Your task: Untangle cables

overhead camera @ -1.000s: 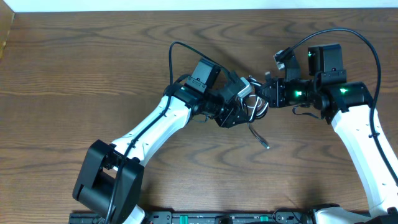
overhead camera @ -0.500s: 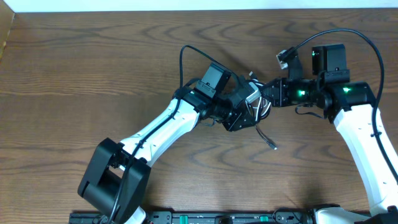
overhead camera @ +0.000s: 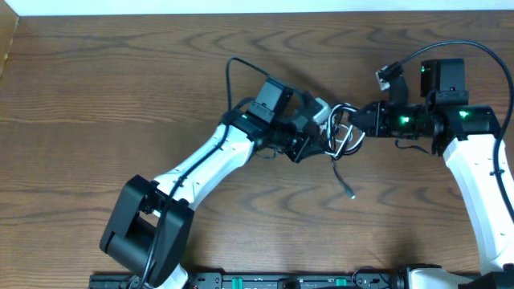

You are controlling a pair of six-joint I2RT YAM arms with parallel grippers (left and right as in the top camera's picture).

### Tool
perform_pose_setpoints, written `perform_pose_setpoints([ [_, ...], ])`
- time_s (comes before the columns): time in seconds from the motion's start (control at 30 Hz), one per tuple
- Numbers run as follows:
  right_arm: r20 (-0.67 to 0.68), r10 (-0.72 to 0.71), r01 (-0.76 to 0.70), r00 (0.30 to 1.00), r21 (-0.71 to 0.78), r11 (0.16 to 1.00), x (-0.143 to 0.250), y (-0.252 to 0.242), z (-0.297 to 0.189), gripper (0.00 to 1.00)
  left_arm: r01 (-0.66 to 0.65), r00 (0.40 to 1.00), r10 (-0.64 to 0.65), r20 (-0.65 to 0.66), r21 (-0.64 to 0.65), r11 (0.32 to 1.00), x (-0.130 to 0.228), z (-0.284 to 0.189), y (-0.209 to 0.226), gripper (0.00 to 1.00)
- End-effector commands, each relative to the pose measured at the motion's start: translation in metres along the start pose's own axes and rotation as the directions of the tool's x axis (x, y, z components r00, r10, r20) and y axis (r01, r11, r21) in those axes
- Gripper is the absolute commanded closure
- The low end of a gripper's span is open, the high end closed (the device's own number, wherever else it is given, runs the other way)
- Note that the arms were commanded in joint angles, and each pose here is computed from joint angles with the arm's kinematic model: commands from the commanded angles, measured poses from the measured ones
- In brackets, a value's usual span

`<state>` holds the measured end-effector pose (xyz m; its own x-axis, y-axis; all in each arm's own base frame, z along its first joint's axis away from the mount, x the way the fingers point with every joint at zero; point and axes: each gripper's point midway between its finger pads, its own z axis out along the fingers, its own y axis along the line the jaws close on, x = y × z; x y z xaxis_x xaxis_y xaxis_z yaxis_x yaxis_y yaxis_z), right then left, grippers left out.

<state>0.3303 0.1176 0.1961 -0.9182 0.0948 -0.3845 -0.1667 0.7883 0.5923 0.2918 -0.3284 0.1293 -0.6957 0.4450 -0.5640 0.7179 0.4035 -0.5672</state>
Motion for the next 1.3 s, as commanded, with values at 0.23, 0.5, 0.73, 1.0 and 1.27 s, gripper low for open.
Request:
perform_pose_setpoints([
  [0.23,-0.047,0.135,-0.123,0.99,0.198,0.972,-0.002,-0.058,0.032,0.99,-0.01,0.988,0.008,0.157,0.017,1.0,-0.033,-0.069,-0.03,0.93],
  [0.5,-0.068,0.003,-0.01,0.998,-0.107,0.994,-0.011,-0.011,0.044,0.99,0.02,0.991,-0.02,0.132,0.005,1.0,-0.025,-0.07,-0.029,0.88],
  [0.73,-0.065,-0.039,0.018,0.997,-0.286,0.958,-0.011,0.014,0.034,0.99,0.102,0.993,-0.102,0.053,0.011,0.995,-0.007,-0.045,-0.006,0.55],
  [1.0,-0.06,-0.044,0.021,0.997,-0.344,0.939,-0.012,0.021,0.029,0.99,0.119,0.992,-0.12,0.036,0.024,0.993,-0.003,-0.02,0.017,0.44],
  [1.27,-0.064,-0.042,0.017,0.997,-0.343,0.939,-0.011,0.021,0.029,0.99,0.095,0.994,-0.098,0.055,0.059,0.994,-0.008,-0.007,0.022,0.44],
])
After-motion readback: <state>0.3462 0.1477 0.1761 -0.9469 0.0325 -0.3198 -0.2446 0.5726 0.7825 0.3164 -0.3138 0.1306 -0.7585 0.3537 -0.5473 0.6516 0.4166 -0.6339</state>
